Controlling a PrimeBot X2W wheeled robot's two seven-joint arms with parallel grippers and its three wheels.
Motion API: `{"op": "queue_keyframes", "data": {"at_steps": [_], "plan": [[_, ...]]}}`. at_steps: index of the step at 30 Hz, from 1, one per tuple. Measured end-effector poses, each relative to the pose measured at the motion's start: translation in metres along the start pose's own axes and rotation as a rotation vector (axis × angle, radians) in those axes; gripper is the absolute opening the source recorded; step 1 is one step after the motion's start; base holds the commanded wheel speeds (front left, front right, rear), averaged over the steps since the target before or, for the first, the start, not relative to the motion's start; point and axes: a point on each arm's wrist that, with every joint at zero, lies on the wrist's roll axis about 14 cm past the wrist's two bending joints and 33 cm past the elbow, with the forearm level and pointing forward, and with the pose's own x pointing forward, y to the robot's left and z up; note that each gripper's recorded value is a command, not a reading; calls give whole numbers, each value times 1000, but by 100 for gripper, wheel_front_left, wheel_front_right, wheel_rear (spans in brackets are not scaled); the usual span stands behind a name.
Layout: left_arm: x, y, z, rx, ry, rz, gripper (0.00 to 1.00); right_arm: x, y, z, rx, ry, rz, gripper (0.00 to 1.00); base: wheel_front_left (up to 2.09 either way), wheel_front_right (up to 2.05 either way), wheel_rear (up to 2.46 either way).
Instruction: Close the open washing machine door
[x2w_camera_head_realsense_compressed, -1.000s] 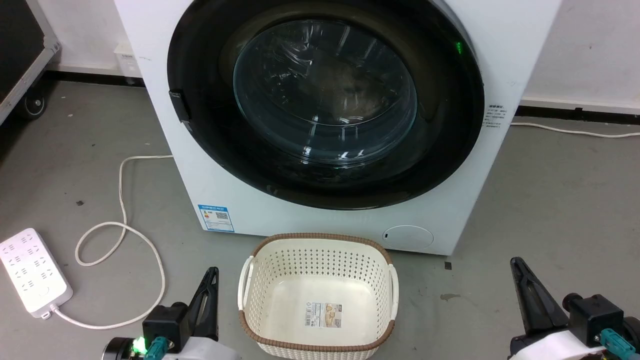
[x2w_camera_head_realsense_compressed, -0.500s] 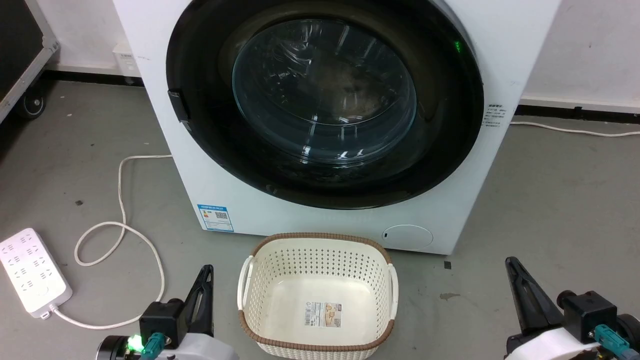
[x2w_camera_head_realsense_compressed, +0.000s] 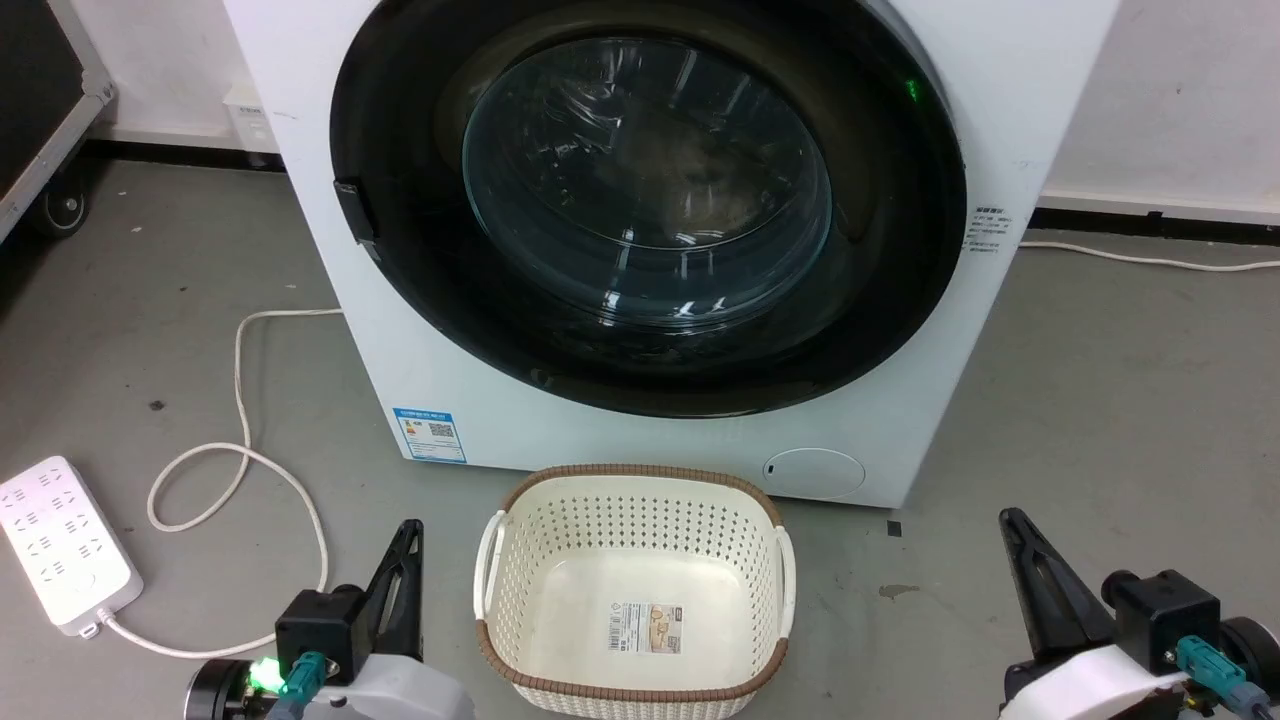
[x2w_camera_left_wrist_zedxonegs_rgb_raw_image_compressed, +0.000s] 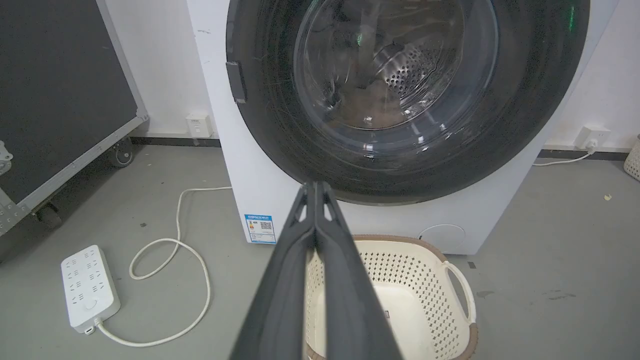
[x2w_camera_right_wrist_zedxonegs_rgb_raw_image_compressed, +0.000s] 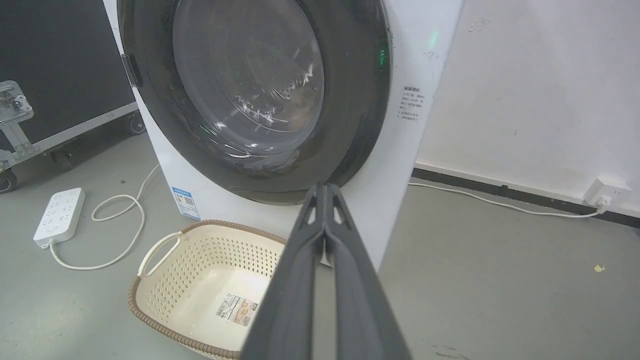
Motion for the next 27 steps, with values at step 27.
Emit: {"op": "queue_keyframes", "data": {"at_steps": [27], "plan": [[3, 9, 4, 35, 21, 30, 0, 4, 9, -1, -3, 36, 26, 0, 0, 0, 0]]}}
